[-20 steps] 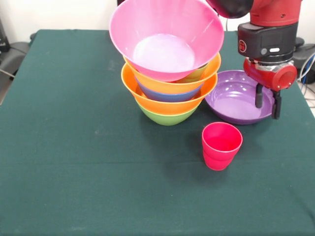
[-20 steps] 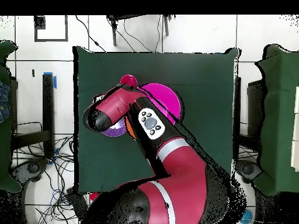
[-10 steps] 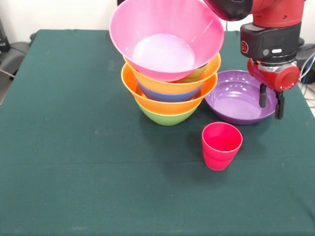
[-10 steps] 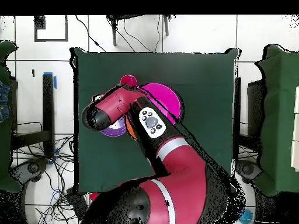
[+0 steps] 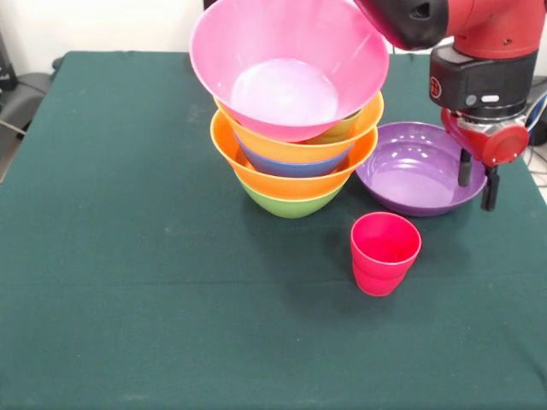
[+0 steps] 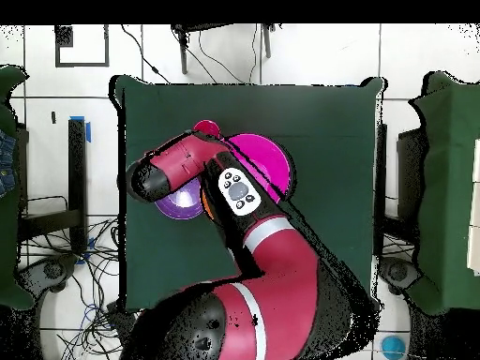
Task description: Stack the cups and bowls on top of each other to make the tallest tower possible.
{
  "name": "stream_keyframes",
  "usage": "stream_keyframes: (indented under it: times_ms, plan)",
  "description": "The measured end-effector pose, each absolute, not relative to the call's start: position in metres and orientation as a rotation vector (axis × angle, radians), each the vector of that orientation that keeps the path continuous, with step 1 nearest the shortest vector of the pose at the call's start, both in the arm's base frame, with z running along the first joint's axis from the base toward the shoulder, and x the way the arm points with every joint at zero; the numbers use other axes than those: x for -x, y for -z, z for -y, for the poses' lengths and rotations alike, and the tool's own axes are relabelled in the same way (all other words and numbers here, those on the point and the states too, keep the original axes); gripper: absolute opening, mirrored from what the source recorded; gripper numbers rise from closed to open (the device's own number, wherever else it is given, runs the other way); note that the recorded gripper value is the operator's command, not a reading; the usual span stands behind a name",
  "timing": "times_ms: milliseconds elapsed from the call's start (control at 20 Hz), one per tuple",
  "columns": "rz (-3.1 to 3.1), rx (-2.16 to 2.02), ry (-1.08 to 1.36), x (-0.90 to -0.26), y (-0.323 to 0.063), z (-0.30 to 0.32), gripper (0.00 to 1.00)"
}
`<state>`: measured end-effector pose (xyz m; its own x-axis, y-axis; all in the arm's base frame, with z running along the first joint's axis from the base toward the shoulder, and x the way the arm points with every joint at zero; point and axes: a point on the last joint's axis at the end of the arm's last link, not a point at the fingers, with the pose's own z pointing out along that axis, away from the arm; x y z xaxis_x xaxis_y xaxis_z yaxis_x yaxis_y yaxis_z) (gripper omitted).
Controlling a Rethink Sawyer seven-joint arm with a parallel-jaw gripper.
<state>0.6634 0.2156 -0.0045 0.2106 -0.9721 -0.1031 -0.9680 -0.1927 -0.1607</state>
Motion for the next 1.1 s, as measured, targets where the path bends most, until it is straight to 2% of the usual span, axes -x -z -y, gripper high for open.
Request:
stream_keyframes:
  times_ms: [600,1100]
  plan:
    - [-1.981,2.317,-0.028,-0.656,0.034,-0.216,1.0]
    - [-2.092,2.298,-0.055,-0.658,0.051,-0.192,1.0]
